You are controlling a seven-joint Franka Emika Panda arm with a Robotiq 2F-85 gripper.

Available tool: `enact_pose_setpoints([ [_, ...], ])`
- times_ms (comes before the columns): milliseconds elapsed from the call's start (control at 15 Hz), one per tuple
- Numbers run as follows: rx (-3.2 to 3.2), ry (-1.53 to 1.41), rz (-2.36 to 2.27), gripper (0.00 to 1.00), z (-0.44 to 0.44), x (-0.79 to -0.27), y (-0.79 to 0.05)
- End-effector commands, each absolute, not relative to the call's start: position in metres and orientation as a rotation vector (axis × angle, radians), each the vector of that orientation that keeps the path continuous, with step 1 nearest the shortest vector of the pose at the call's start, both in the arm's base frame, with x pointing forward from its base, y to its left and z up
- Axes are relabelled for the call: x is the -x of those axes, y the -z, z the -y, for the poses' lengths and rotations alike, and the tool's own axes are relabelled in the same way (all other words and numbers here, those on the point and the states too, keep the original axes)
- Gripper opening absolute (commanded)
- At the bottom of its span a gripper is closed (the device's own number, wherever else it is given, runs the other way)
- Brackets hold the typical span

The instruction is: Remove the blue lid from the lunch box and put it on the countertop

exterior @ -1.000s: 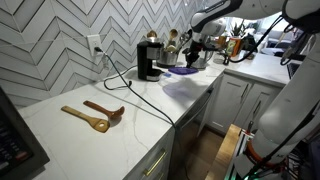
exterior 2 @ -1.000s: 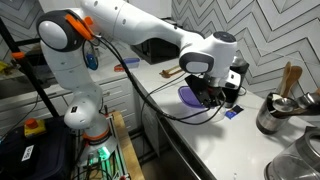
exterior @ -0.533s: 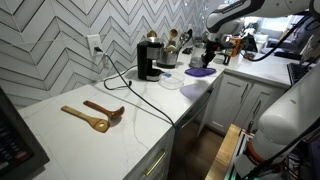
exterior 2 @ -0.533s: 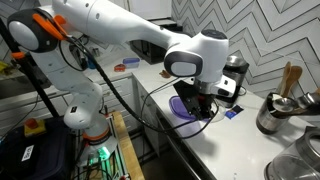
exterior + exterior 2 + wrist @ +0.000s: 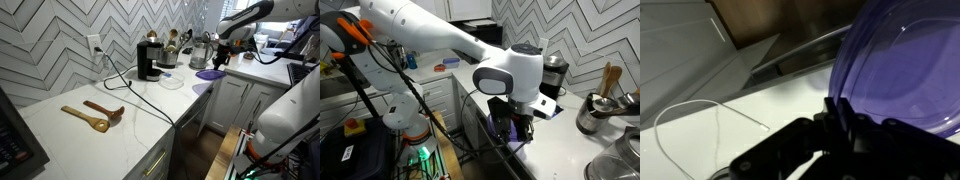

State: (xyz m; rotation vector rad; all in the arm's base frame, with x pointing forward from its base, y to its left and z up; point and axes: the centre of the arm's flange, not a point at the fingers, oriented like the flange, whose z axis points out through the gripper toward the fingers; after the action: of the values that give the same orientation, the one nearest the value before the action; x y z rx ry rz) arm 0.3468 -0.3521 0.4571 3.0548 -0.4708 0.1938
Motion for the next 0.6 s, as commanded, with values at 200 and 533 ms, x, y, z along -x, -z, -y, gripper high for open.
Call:
enact_pose_setpoints([
  [200,-2.871,-0.325,0.672,0.02,0.394,-0.335,-0.433],
  [533,-2.885,-0.407,0.781,0.02,0.399,-0.351,-0.399],
])
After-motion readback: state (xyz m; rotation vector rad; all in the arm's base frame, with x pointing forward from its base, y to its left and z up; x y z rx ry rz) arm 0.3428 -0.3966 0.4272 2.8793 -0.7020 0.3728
